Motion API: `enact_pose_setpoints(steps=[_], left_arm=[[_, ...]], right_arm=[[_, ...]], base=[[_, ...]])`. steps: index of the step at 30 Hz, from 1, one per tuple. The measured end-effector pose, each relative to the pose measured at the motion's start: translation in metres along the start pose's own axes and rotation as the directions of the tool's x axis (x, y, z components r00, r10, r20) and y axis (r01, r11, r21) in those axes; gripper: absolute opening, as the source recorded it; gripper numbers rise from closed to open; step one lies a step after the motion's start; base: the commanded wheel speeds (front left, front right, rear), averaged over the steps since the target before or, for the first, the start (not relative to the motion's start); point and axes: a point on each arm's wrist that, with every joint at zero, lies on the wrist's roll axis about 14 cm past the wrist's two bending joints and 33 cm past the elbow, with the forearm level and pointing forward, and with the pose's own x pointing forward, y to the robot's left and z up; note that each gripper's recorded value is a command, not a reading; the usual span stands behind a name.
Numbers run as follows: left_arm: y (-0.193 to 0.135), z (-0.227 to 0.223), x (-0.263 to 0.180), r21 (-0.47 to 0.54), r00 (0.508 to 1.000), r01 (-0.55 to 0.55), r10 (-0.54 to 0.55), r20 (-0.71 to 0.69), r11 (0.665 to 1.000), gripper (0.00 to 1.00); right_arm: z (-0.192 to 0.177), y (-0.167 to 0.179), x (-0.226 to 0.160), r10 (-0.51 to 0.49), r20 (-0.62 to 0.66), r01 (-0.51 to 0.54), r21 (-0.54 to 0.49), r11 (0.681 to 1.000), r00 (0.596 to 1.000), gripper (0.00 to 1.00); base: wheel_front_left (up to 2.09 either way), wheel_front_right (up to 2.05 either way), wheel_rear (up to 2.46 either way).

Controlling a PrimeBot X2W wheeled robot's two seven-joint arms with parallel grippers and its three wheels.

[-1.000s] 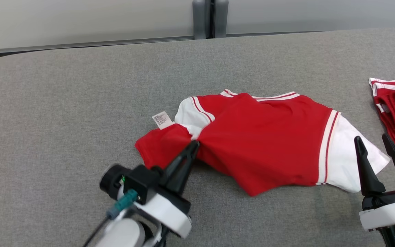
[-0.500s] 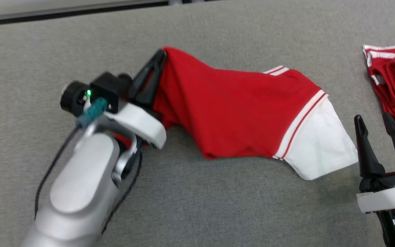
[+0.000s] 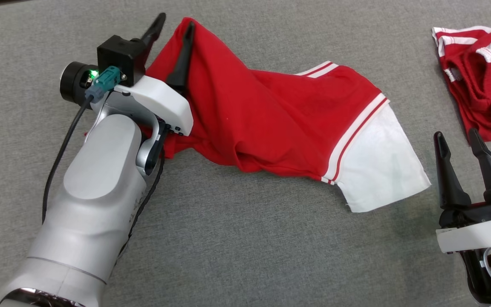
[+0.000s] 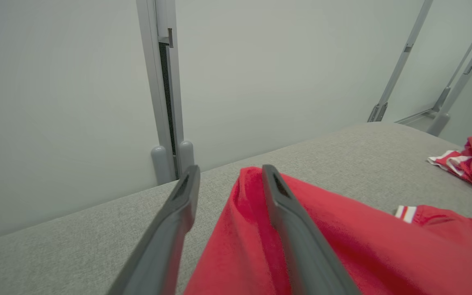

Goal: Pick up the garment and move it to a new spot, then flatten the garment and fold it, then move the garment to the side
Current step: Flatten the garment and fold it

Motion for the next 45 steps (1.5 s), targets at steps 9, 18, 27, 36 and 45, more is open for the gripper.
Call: enact_pose_setpoints(steps=[9, 18, 27, 36, 45], left_arm=[[0.022, 0.061, -0.041, 0.01, 0.965, -0.152, 0.147, 0.219, 0.988, 1.0], [0.059, 0.087, -0.137, 0.016, 0.876, -0.376, 0.35, 0.331, 0.926, 1.0], [0.068, 0.072, -0.21, 0.028, 0.844, -0.478, 0.451, 0.291, 0.878, 1.0], [0.053, 0.043, -0.251, 0.057, 0.865, -0.482, 0.465, 0.189, 0.874, 1.0], [0.039, 0.038, -0.266, 0.049, 0.872, -0.475, 0.462, 0.163, 0.879, 1.0]], right_arm=[[0.017, 0.018, 0.007, 0.065, 0.048, -0.065, -0.016, 0.998, 0.997, 1.0], [0.029, 0.043, 0.005, 0.145, 0.06, -0.143, -0.045, 0.989, 0.988, 1.0], [0.039, 0.066, -0.011, 0.205, 0.063, -0.201, -0.066, 0.977, 0.977, 1.0], [0.044, 0.069, -0.037, 0.209, 0.065, -0.202, -0.101, 0.974, 0.976, 1.0], [0.052, 0.064, -0.06, 0.183, 0.086, -0.172, -0.119, 0.978, 0.979, 1.0]], base=[[0.0, 0.0, 0.0], [0.0, 0.0, 0.0], [0.0, 0.0, 0.0], [0.0, 0.0, 0.0], [0.0, 0.0, 0.0]])
